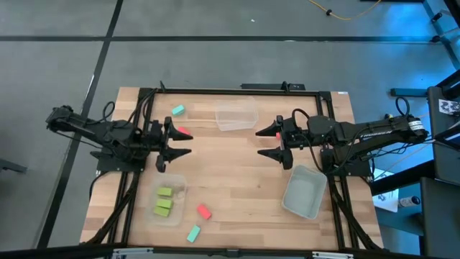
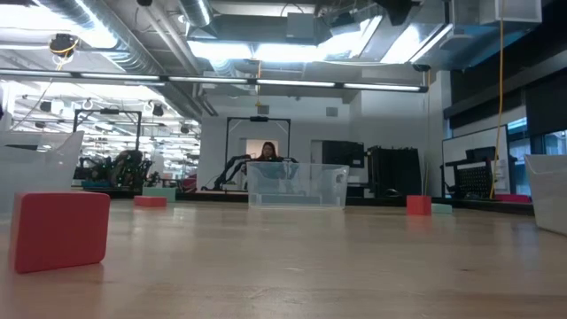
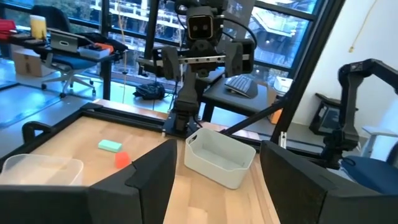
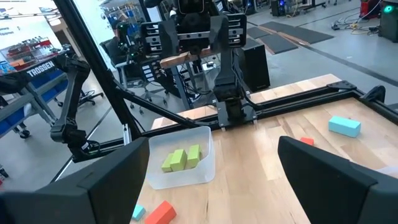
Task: Sort & place blocks by color
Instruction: Put the top right orange block into the gray bin
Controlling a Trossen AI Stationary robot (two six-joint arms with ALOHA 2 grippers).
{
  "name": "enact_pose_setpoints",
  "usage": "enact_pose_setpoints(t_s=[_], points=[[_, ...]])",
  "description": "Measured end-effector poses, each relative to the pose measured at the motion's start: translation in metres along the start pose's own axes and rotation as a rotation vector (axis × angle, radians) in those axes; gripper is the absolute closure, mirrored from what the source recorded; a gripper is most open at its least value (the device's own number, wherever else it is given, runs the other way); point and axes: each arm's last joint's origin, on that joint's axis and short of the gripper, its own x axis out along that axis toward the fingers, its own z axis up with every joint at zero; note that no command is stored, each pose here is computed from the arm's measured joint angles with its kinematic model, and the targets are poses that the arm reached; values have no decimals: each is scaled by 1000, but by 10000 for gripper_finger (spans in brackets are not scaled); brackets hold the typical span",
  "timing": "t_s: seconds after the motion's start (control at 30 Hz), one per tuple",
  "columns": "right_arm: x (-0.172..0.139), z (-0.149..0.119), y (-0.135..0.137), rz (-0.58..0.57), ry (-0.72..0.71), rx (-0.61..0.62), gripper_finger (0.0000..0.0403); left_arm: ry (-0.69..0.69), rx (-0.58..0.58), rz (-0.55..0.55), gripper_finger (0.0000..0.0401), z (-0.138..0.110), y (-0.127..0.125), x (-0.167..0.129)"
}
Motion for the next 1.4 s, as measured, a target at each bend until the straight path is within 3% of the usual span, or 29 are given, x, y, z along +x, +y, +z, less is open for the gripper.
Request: enact_pose_setpoints(t_s=[1.4], points=[[0,0,-1,-35,-8,-24,44,-7,-1,30,179,0,1,0]])
